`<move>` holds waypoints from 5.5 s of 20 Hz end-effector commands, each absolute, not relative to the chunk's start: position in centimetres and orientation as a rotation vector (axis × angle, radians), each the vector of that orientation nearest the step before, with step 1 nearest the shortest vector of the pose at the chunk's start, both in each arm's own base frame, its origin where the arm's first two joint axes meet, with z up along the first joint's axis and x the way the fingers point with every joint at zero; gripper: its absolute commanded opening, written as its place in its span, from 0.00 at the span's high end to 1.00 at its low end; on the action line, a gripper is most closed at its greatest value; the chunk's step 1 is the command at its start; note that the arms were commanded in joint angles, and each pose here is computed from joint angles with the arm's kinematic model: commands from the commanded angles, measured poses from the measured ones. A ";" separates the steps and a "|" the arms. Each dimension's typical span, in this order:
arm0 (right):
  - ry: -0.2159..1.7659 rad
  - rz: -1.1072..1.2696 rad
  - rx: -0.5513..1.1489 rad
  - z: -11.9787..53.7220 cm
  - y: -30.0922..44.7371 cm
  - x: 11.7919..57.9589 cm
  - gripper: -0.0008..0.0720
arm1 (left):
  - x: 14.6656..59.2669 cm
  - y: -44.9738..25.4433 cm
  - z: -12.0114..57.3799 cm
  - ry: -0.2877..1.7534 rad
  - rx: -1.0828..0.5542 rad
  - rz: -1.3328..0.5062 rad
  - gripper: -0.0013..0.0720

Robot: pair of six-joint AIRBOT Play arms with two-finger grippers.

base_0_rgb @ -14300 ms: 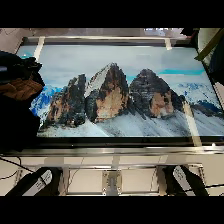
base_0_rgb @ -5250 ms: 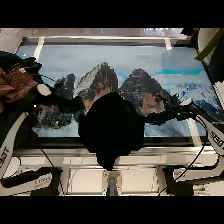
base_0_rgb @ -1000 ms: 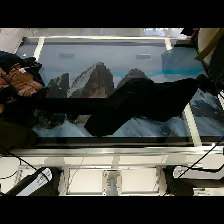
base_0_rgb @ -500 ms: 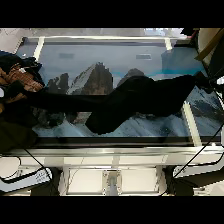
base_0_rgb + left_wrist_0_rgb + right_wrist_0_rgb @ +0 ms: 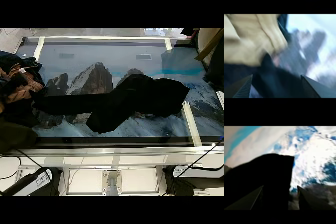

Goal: Fold the clothes and pants, and hang the long-sleeved shirts on hangers.

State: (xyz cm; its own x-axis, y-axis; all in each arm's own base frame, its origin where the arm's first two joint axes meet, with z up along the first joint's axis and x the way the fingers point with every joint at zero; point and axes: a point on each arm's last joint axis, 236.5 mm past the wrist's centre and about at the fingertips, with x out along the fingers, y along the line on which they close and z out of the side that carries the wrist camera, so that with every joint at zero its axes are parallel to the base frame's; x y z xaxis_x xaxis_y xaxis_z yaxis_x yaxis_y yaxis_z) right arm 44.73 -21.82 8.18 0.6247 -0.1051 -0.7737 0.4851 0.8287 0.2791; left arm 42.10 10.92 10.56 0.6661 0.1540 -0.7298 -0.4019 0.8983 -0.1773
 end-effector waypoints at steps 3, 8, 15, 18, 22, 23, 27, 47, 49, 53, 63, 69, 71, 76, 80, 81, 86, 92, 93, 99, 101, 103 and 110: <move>0.934 -0.287 0.419 9.5 -20.2 36.4 0.37 | 33.7 -9.1 5.2 1.134 -0.404 -0.175 0.02; 0.904 -0.118 0.466 9.2 -15.3 36.1 0.37 | 28.3 -19.4 -2.1 1.235 -0.494 -0.252 0.02; 0.898 -0.074 0.469 9.4 -14.4 36.3 0.37 | 25.9 -26.3 -6.3 1.274 -0.540 -0.283 0.02; 0.916 -0.057 0.464 9.2 -14.0 36.0 0.37 | 28.8 -27.7 -5.9 1.165 -0.666 -0.267 0.02; 0.923 -0.048 0.453 8.8 -13.9 35.9 0.37 | 30.0 -27.9 -6.2 1.126 -0.703 -0.252 0.88; 0.937 -0.044 0.457 8.1 -13.8 35.6 0.37 | 30.1 -27.9 -6.0 1.121 -0.702 -0.256 0.97; 1.012 -0.059 0.525 1.9 -12.7 33.9 0.37 | 31.3 -27.0 -2.9 1.034 -0.691 -0.295 0.97; 1.040 0.242 0.702 -9.5 -5.5 39.1 0.96 | 34.1 -11.7 7.4 0.745 -0.589 -0.114 0.97; 1.028 0.317 0.701 -7.3 -5.1 39.4 0.96 | 34.3 -10.7 8.1 0.712 -0.529 -0.101 0.97; 0.995 0.397 0.698 2.0 -7.5 38.4 0.96 | 32.7 -3.5 12.4 0.687 -0.412 0.080 0.97; 1.052 0.207 0.399 13.0 -12.0 33.7 0.96 | 37.2 7.4 26.5 0.447 -0.024 0.320 0.97; 1.389 -0.043 0.418 3.6 -15.7 28.0 0.96 | 51.6 6.6 19.5 0.522 0.060 0.249 0.97; 1.469 -0.136 0.415 1.3 -16.9 26.0 0.96 | 55.5 6.7 18.6 0.520 0.061 0.247 0.97; 1.517 -0.251 0.438 -1.9 -17.8 24.3 0.96 | 60.6 10.2 21.5 0.404 -0.041 0.317 0.98; 1.420 -0.190 0.550 -2.6 -15.6 26.7 0.95 | 59.4 12.1 12.7 0.665 -0.120 0.369 0.95; 1.401 -0.173 0.568 -2.5 -15.2 27.2 0.88 | 59.3 11.8 11.2 0.711 -0.108 0.352 0.64; 1.400 -0.169 0.567 -2.5 -15.1 27.3 0.62 | 58.3 10.5 12.1 0.736 -0.137 0.305 0.00; 1.434 -0.157 0.482 -2.8 -16.0 26.3 0.62 | 44.1 16.4 16.4 0.940 -0.166 0.532 0.01; 1.435 -0.140 0.464 -2.8 -15.9 26.3 0.62 | 41.5 16.6 16.0 0.950 -0.193 0.558 0.01; 1.345 -0.032 0.495 -2.0 -14.1 28.6 0.62 | 28.9 12.5 5.5 0.822 -0.605 0.640 0.02; 1.312 0.000 0.520 -1.6 -13.4 29.4 0.62 | 29.2 10.1 2.4 0.720 -0.812 0.571 0.03; 1.310 0.004 0.524 -1.5 -13.3 29.4 0.62 | 30.1 9.3 0.2 0.683 -0.905 0.531 0.15; 1.317 0.030 0.550 -1.3 -12.5 29.3 0.62 | 34.0 9.5 -6.2 0.727 -1.071 0.552 0.15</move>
State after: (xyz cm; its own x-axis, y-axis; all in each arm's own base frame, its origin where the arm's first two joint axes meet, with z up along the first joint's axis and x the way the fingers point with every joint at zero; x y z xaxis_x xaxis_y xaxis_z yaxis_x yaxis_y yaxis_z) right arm 29.37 -13.24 -1.47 0.2730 0.2958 -0.9154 0.2896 0.8821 0.3715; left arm 32.08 9.26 -4.30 0.6101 0.0707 -0.7892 -0.7113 0.4876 -0.5062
